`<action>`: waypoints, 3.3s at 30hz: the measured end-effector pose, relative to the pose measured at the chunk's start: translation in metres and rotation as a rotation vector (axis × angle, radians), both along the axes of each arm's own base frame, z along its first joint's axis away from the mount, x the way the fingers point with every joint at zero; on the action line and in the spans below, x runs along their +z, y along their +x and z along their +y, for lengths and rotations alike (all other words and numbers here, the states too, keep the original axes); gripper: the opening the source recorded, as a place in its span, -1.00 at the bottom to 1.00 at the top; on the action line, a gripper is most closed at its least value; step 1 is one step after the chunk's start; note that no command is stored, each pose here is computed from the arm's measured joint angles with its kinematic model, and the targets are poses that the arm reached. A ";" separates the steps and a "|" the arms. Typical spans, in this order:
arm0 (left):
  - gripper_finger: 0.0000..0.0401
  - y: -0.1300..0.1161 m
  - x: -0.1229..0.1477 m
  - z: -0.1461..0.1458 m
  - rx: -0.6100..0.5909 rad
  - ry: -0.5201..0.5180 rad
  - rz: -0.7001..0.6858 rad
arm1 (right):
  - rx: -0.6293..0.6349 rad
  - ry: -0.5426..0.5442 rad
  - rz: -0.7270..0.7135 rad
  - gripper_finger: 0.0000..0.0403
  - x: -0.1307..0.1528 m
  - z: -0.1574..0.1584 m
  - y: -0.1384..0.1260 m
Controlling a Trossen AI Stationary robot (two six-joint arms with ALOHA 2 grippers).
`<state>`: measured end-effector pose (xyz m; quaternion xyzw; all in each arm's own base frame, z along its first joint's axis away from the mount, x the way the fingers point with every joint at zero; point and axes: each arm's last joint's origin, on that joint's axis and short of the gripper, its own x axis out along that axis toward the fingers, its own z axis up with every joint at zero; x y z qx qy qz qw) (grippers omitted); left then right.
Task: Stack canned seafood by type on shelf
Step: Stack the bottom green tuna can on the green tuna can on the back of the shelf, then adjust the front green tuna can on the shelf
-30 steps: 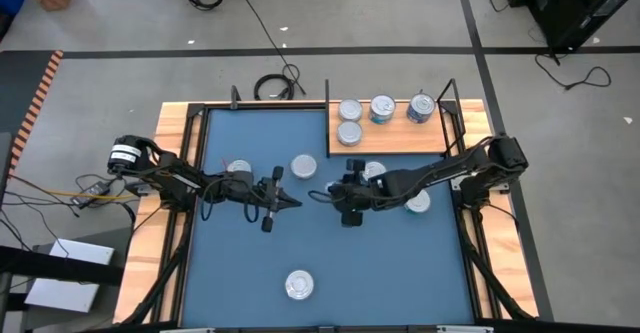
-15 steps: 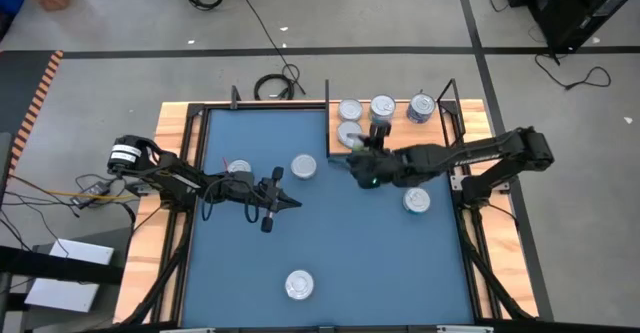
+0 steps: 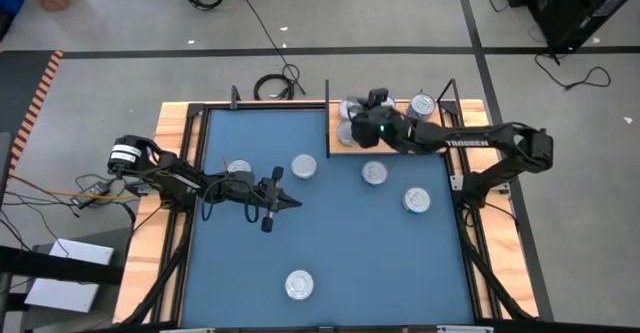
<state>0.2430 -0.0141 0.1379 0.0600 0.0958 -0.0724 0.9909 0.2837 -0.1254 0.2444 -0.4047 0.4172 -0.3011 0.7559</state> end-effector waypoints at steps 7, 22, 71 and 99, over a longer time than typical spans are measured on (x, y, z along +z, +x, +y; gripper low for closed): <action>-1.00 0.000 0.000 0.000 0.004 0.002 -0.005 | 0.006 0.044 0.019 -0.29 -0.033 -0.037 0.008; -1.00 0.000 0.000 0.000 0.008 0.003 -0.003 | 0.009 0.011 0.038 -0.13 -0.061 -0.050 0.022; -1.00 0.000 -0.001 0.000 0.006 -0.004 0.011 | -0.080 0.311 -0.065 0.10 -0.046 -0.046 0.032; -1.00 -0.001 -0.002 0.000 0.007 -0.004 0.022 | -0.120 0.385 -0.190 -0.10 -0.020 -0.032 0.023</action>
